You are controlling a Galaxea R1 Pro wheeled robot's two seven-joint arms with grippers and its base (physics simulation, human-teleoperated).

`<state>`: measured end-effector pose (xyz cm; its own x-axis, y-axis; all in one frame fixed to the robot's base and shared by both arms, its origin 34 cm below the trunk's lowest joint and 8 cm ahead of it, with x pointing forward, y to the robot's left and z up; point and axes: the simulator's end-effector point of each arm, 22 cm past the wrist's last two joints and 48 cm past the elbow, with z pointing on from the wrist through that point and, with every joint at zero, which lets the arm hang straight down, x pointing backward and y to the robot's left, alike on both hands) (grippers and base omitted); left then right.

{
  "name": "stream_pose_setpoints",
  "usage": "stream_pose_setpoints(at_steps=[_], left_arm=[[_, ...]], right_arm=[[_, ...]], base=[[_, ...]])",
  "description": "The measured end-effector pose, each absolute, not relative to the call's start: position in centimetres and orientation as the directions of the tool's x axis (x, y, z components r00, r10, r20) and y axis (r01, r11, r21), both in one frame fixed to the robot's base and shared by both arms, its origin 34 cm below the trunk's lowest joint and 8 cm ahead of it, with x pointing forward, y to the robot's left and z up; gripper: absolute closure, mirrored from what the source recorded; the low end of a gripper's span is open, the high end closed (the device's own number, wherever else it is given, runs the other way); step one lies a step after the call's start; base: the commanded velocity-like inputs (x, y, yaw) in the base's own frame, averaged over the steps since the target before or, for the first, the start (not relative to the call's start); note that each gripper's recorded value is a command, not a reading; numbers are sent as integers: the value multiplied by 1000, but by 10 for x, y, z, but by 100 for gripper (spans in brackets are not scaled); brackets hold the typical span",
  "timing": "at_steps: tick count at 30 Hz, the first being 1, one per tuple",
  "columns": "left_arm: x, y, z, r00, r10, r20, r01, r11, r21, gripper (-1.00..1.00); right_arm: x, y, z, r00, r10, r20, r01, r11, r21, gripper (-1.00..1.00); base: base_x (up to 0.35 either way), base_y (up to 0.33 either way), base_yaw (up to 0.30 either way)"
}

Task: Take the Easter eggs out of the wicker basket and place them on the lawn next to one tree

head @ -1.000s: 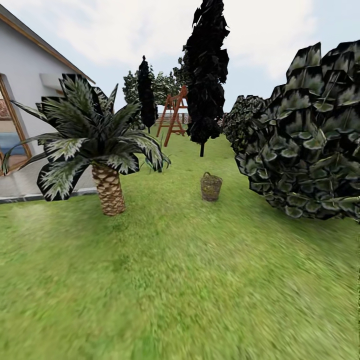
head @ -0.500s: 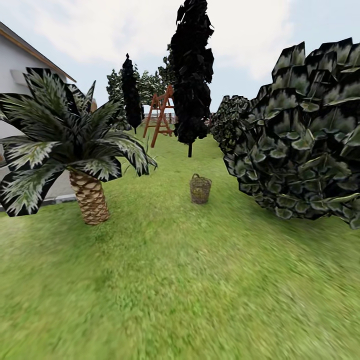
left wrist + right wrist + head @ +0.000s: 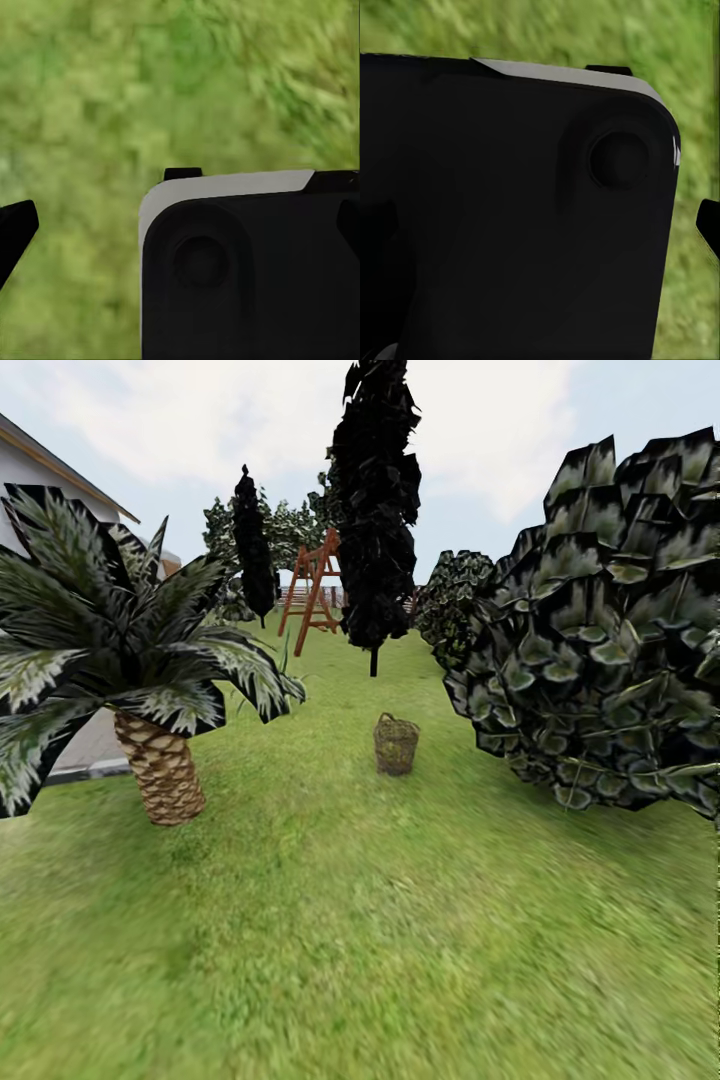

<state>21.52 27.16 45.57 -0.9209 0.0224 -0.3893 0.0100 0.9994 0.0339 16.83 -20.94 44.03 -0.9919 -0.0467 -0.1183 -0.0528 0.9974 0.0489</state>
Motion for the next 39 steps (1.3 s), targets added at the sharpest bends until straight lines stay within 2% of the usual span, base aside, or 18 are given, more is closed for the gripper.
stream_pose_setpoints(at_steps=[6,19,28,39], left_arm=[[215,272,456,-921,22,-390,9,999,35,-100],[215,272,456,-921,22,-390,9,999,34,-100],[215,272,456,-921,21,-389,8,999,34,-100],[215,271,456,-921,22,-389,10,999,34,-100]], right_arm=[[168,-209,440,-992,-46,-119,-52,997,49,-100],[168,-209,440,-992,-47,-118,-53,997,49,-100],[169,-209,440,-992,-47,-119,-53,997,49,-100],[169,-209,440,-992,-50,-119,-56,997,50,-100]], base=[[336,0,-152],[336,0,-21],[336,0,-157],[336,0,-23]])
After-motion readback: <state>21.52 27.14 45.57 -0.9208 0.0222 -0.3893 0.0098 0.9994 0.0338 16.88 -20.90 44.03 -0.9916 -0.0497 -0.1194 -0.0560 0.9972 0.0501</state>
